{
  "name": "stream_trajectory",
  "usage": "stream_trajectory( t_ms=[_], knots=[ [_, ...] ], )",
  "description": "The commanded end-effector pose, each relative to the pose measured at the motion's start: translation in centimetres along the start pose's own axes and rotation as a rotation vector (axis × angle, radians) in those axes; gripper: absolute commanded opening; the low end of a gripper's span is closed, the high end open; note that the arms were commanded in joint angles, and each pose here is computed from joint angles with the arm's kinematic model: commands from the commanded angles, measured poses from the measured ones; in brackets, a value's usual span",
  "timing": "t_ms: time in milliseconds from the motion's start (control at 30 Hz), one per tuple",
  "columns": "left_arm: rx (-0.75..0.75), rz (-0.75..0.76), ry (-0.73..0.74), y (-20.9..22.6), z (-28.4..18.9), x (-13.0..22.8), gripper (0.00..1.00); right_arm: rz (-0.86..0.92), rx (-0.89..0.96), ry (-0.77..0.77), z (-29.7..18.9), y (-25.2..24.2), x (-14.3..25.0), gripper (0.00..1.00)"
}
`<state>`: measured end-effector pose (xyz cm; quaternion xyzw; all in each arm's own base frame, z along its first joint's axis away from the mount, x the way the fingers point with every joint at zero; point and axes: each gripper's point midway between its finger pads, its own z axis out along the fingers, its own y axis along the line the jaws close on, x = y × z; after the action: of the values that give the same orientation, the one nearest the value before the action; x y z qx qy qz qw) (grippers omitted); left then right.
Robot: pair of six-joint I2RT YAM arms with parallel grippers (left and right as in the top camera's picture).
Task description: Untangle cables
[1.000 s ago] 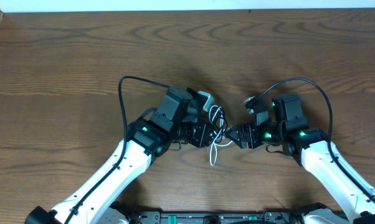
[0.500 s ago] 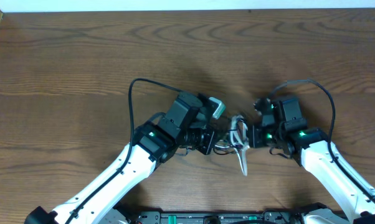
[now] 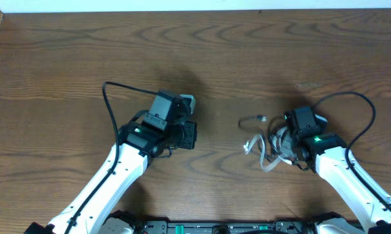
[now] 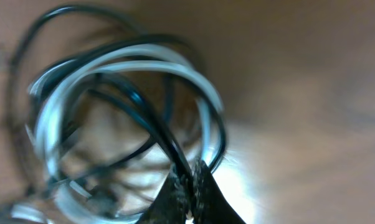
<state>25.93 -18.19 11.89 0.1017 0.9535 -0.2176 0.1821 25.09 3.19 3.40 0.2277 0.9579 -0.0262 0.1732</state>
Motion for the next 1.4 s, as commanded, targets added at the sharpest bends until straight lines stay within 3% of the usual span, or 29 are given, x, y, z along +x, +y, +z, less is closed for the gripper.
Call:
stream_trajectory(
  t_ms=[0, 100, 200, 333, 567, 700, 800, 967, 1200, 1367],
  knots=[
    [0.107, 0.006, -0.001, -1.9, -0.7, -0.2, 0.10, -0.223, -0.383, 0.088, -1.5, 6.8, 1.3, 0.01],
    [0.167, 0.012, 0.008, -2.9, -0.9, -0.1, 0.24, -0.543, -0.990, 0.118, -8.2, 14.6, 3.8, 0.01],
    [0.241, 0.023, 0.011, -4.2, -1.1, -0.2, 0.27, -0.636, -1.262, 0.104, -12.5, 16.7, 4.6, 0.01],
    [0.379, 0.082, 0.007, -6.6, -1.9, -0.4, 0.23, -0.634, -1.273, 0.098, -12.7, 17.0, 4.4, 0.01],
    [0.379, 0.088, -0.011, -6.6, -1.8, -0.8, 0.24, -0.638, -1.291, 0.106, -13.0, 17.0, 4.6, 0.01],
    [0.379, 0.077, -0.008, -6.6, -1.8, -0.8, 0.48, -0.640, -1.309, 0.116, -13.3, 17.0, 4.8, 0.01],
    [0.377, 0.076, -0.006, -6.6, -1.7, -0.8, 0.50, -0.622, -1.248, 0.101, -12.3, 16.8, 4.3, 0.01],
    [0.358, 0.058, 0.025, -6.0, -0.6, -0.5, 0.51, -0.474, -0.924, 0.156, -7.4, 14.1, 4.0, 0.01],
    [0.319, 0.021, 0.094, -4.8, 1.8, 0.2, 0.51, -0.278, -0.284, 0.200, -1.2, 4.3, 4.1, 0.01],
    [0.308, 0.006, 0.146, -4.4, 3.8, 0.9, 0.55, -0.280, -0.209, 0.200, -0.9, 2.9, 4.2, 0.01]
  ],
)
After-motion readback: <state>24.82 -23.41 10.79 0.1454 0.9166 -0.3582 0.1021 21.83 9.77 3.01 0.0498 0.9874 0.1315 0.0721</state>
